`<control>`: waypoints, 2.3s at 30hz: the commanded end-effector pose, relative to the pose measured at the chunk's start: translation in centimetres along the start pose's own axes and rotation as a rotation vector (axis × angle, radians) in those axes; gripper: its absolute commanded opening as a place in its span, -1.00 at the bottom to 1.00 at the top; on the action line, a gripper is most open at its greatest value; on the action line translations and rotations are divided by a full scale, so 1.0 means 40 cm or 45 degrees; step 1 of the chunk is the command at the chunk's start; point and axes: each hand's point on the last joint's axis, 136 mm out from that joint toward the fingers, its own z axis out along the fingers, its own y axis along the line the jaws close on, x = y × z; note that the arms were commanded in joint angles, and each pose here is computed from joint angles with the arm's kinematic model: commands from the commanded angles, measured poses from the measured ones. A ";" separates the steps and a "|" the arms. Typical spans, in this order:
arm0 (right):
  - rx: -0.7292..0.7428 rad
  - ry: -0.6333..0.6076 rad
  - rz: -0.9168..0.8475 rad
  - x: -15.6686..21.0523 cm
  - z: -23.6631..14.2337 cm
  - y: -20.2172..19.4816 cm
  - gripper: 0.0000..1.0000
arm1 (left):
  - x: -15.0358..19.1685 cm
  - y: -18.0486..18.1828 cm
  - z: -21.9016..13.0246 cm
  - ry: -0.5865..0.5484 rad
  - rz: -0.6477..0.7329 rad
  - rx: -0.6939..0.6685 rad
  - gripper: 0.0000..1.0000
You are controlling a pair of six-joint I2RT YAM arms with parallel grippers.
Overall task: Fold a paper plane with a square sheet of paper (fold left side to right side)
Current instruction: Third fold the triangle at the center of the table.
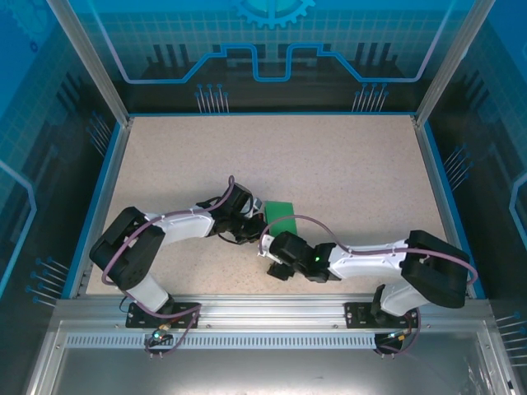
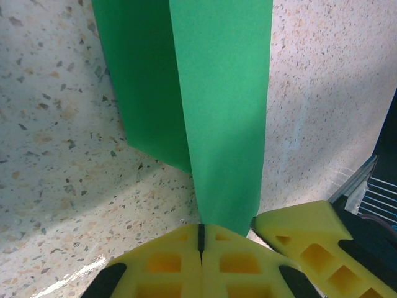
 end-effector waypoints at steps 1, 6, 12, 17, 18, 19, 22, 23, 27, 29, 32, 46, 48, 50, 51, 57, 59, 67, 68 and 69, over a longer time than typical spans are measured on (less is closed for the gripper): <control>0.060 -0.061 -0.022 -0.054 0.004 -0.015 0.58 | 0.007 -0.013 -0.014 0.002 0.002 0.003 -1.00; 0.060 -0.048 -0.024 -0.052 0.004 -0.016 0.09 | 0.005 -0.014 -0.016 -0.002 0.008 -0.002 -1.00; 0.011 -0.070 0.010 -0.042 -0.024 -0.013 -0.36 | 0.002 -0.005 -0.018 -0.009 0.009 -0.024 -1.00; -0.059 -0.054 0.058 -0.025 -0.029 -0.006 -0.68 | -0.004 -0.009 -0.022 -0.018 0.016 -0.025 -0.92; -0.077 -0.050 0.069 -0.020 -0.029 -0.005 -0.73 | -0.007 -0.005 -0.025 -0.021 0.011 -0.030 -0.89; -0.092 -0.049 0.082 -0.018 -0.029 -0.004 -0.80 | -0.009 -0.004 -0.029 -0.025 0.012 -0.033 -0.86; -0.149 -0.044 0.119 -0.013 -0.028 0.000 -0.93 | -0.017 -0.010 -0.050 -0.048 0.021 -0.032 -0.73; -0.164 -0.041 0.130 -0.012 -0.028 0.001 -0.96 | -0.020 -0.014 -0.059 -0.057 0.029 -0.028 -0.69; -0.254 -0.039 0.205 -0.008 -0.029 0.003 -1.00 | -0.040 -0.033 -0.104 -0.108 0.065 -0.032 -0.55; -0.310 -0.038 0.265 -0.006 -0.029 0.002 -1.00 | -0.052 -0.048 -0.117 -0.124 0.089 -0.029 -0.55; -0.386 -0.034 0.340 -0.007 -0.030 0.000 -1.00 | -0.071 -0.074 -0.104 -0.097 0.126 -0.005 -0.58; -0.619 0.019 0.523 -0.005 -0.017 -0.001 -1.00 | -0.143 -0.065 0.102 0.136 0.167 -0.067 -0.77; -0.635 0.030 0.557 -0.003 -0.013 -0.007 -1.00 | -0.137 -0.050 0.124 0.156 0.160 -0.085 -0.78; -0.653 0.029 0.588 -0.004 -0.012 -0.014 -0.99 | -0.132 -0.035 0.139 0.170 0.157 -0.106 -0.79; -0.658 0.034 0.609 -0.001 -0.010 -0.019 -0.99 | -0.128 -0.026 0.145 0.180 0.156 -0.118 -0.79; -0.635 0.058 0.787 0.021 0.010 -0.082 -0.99 | -0.106 -0.003 0.166 0.218 0.164 -0.141 -0.82; -0.627 0.065 0.846 0.029 0.019 -0.102 -0.99 | -0.101 0.002 0.169 0.225 0.164 -0.145 -0.82; -0.576 0.154 0.955 0.064 0.059 -0.146 -0.99 | -0.096 0.002 0.175 0.232 0.166 -0.139 -0.85; -0.569 0.160 0.965 0.068 0.062 -0.149 -0.99 | -0.097 0.002 0.175 0.230 0.165 -0.139 -0.85; -0.560 0.164 0.972 0.071 0.065 -0.153 -0.99 | -0.098 0.001 0.175 0.229 0.166 -0.138 -0.85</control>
